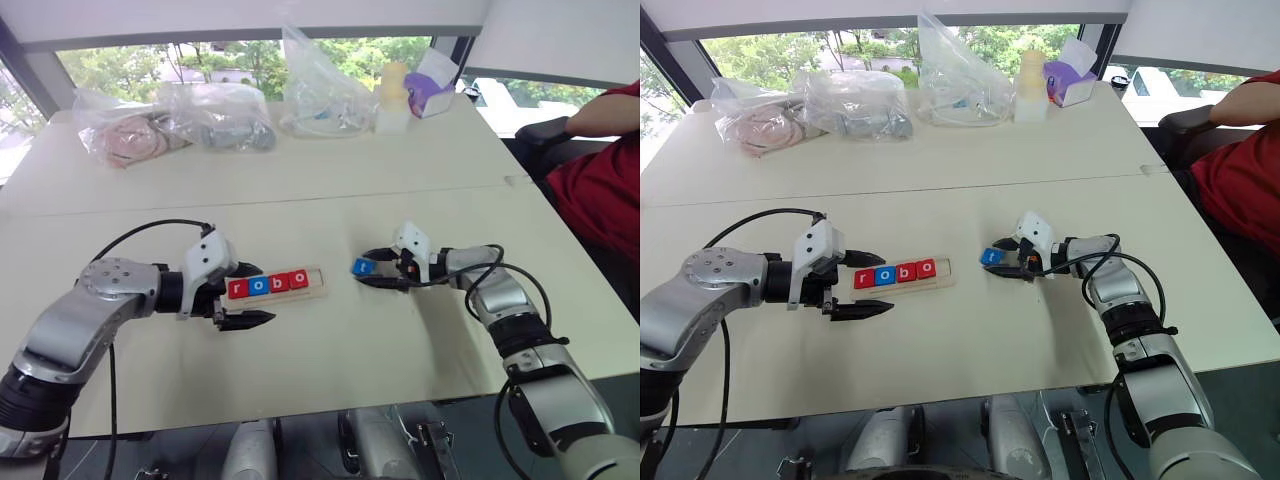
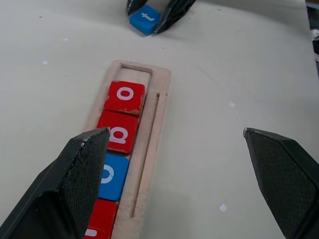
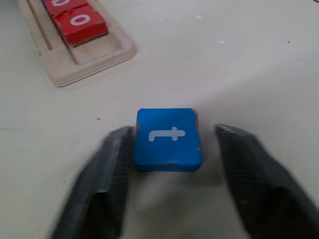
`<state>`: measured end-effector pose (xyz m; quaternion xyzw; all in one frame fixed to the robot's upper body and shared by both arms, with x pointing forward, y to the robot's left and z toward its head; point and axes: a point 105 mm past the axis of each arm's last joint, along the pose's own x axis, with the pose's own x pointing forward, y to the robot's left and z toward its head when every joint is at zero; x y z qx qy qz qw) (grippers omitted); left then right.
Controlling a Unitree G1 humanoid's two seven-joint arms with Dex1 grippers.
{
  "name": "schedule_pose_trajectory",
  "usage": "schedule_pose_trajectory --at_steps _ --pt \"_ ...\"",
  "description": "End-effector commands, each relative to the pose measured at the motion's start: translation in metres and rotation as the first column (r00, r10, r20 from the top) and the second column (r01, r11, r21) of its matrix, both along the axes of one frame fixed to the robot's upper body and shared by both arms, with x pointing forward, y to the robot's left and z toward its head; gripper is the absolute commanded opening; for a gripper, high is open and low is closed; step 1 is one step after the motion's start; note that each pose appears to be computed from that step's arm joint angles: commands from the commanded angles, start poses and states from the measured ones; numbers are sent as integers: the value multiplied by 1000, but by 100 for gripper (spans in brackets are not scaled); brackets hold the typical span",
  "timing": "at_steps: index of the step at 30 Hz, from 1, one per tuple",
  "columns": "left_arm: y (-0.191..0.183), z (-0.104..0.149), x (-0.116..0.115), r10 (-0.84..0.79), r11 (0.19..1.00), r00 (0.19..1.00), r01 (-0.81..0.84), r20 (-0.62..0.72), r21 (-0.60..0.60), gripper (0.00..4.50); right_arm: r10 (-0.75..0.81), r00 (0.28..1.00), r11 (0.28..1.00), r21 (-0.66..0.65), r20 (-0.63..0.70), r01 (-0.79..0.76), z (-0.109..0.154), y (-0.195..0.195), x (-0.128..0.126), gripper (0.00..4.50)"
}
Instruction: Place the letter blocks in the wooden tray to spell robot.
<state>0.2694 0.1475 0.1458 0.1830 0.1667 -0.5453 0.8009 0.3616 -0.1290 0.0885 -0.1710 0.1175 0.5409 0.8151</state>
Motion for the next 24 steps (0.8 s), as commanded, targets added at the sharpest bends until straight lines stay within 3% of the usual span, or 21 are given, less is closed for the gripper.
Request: schedule_pose_trajectory --at_steps 1,11,24 --pt "3 10 1 -1 1000 999 0 42 11 450 10 1000 1000 11 12 -11 6 1 2 117" --pt "35 6 4 54 996 998 -56 25 68 450 307 950 951 11 50 -308 46 61 -22 117" --pt "33 5 6 110 994 993 -111 43 22 450 380 925 920 -112 19 -376 28 79 -6 117"
